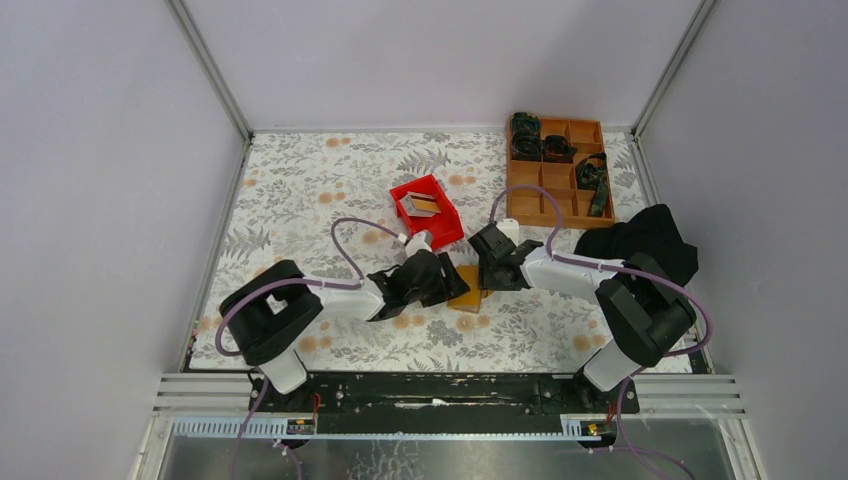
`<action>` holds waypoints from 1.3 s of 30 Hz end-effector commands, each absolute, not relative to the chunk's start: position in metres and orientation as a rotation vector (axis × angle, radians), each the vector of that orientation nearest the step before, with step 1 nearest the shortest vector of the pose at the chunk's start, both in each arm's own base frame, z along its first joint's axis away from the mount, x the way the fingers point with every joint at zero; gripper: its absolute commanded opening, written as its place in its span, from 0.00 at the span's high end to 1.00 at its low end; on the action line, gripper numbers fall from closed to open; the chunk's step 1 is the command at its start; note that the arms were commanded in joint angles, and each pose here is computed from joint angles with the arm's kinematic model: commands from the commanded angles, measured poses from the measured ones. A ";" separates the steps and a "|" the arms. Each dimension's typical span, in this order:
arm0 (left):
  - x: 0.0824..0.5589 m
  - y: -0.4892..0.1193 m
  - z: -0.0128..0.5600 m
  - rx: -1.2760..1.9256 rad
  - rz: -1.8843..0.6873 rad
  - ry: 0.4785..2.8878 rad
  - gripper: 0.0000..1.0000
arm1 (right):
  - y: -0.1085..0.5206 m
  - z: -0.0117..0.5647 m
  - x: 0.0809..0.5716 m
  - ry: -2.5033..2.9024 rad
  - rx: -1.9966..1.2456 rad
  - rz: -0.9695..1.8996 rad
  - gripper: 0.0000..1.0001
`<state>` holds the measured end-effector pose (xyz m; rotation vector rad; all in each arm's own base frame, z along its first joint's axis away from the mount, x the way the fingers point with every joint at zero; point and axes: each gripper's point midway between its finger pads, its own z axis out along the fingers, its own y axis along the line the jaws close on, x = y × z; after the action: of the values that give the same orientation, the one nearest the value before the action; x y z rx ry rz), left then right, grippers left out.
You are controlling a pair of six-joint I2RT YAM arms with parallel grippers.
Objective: Put the credit cards into the card holder
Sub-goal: Close the card holder at the center of the board.
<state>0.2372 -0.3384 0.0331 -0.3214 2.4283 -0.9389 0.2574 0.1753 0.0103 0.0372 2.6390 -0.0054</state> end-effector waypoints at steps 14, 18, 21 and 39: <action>0.221 -0.335 -0.010 -0.087 -0.634 2.592 0.48 | 0.167 0.020 0.257 2.641 0.026 -0.059 0.46; 0.215 -0.331 -0.021 -0.070 -0.580 2.641 0.52 | 0.167 0.025 0.261 2.628 0.027 -0.073 0.46; 0.211 -0.328 -0.028 -0.057 -0.534 2.665 0.54 | 0.167 0.029 0.263 2.620 0.027 -0.081 0.47; 0.182 -0.268 -0.083 -0.203 -0.161 2.811 0.61 | 0.171 0.044 0.271 2.604 0.067 -0.076 0.52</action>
<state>0.2456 -0.3609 0.0123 -0.2256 2.5077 -0.6981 0.2587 0.1615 0.0252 0.0293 2.6523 -0.1215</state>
